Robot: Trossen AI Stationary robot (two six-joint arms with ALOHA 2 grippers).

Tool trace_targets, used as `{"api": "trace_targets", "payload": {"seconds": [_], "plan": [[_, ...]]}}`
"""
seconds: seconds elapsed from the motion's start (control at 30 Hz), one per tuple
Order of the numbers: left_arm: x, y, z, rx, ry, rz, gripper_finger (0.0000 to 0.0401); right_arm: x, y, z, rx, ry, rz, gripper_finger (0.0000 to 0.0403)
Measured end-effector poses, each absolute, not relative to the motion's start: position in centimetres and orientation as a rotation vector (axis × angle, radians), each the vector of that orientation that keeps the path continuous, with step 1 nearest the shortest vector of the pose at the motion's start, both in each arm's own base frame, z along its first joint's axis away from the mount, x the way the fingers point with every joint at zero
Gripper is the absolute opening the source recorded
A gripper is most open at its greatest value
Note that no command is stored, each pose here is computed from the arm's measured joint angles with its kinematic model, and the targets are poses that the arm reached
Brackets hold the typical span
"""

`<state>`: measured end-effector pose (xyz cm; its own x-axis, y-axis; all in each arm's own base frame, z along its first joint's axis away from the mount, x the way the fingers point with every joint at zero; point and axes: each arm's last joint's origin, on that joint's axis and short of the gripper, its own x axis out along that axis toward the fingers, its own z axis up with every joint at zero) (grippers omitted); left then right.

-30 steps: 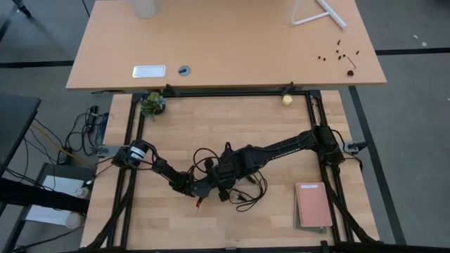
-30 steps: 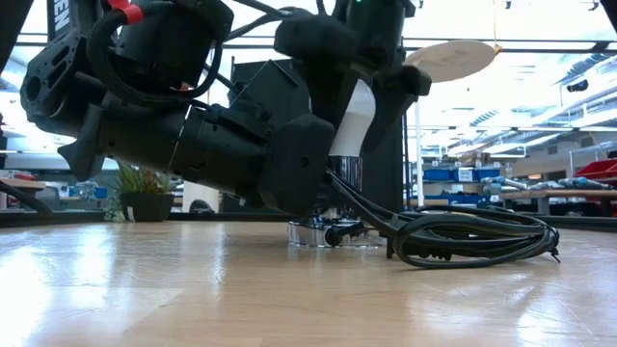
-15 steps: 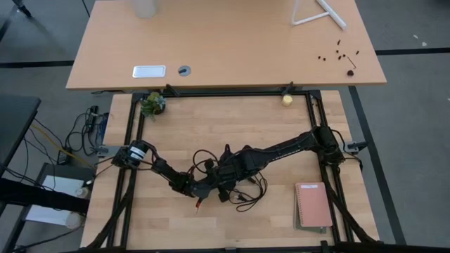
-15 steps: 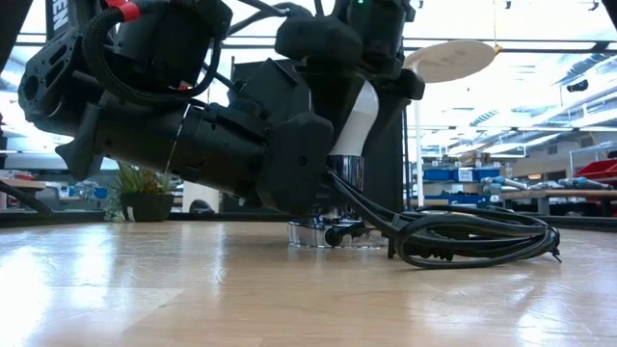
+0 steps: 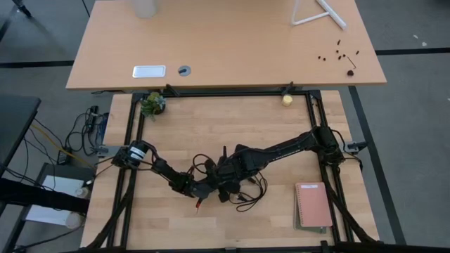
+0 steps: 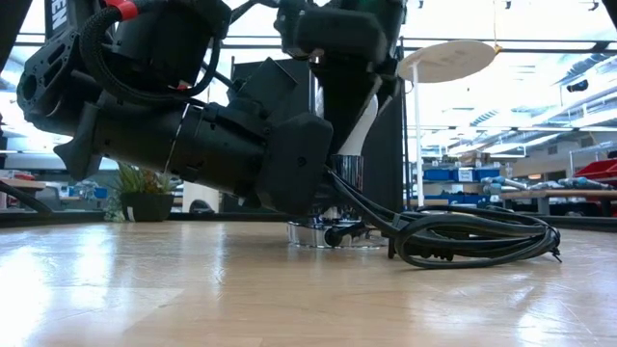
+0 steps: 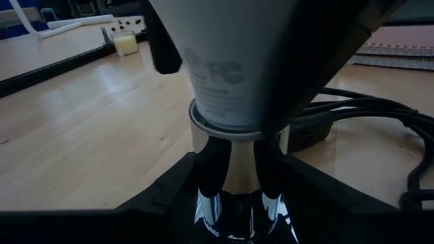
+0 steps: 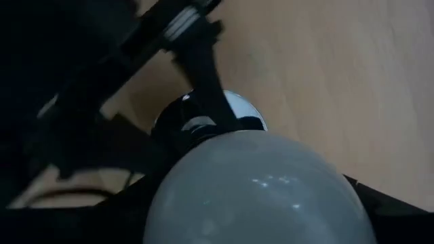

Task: Screw lightbulb
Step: Remove the white lightbulb from the silver lamp

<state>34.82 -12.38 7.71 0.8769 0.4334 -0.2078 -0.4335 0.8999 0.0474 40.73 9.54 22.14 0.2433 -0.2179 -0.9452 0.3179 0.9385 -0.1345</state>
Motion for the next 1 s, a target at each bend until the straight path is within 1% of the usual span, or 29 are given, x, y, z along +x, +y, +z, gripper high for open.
{"api": "trace_targets", "payload": {"seconds": [0.1,0.17,0.33,0.43,0.5,0.6,0.67,0.73,0.87,1.0], "plan": [[34.8,-12.4,7.7,0.0,0.217,0.451,0.0189,40.7,9.5,22.1,-0.049,1.312,-0.229,0.0278],[34.8,-12.4,7.7,0.0,0.218,0.449,0.0189,40.7,9.6,22.1,-0.15,1.328,-0.129,0.028],[34.8,-12.4,7.7,0.002,0.219,0.44,0.0189,40.8,9.7,22.2,-0.43,1.334,0.137,0.0256],[34.8,-12.4,7.7,0.004,0.22,0.441,0.0189,40.8,9.7,22.2,-0.617,1.32,0.299,0.0252],[34.8,-12.4,7.7,0.004,0.22,0.442,0.0189,40.9,9.6,22.2,-0.74,1.303,0.398,0.026],[34.8,-12.4,7.7,0.003,0.219,0.455,0.0189,41.0,9.2,22.2,-0.911,1.278,0.502,0.0283],[34.8,-12.3,7.7,0.001,0.218,0.46,0.0189,41.1,9.1,22.3,-0.995,1.269,0.54,0.0295],[34.8,-12.3,7.7,0.0,0.217,0.464,0.0189,41.1,9.0,22.3,-1.021,1.273,0.531,0.03],[34.8,-12.3,7.7,0.004,0.219,0.463,0.0188,40.9,9.5,22.3,-0.99,1.293,0.451,0.0299],[34.8,-12.3,7.7,0.006,0.222,0.456,0.0189,40.7,10.5,22.8,-0.873,1.295,0.33,0.0303]]}}
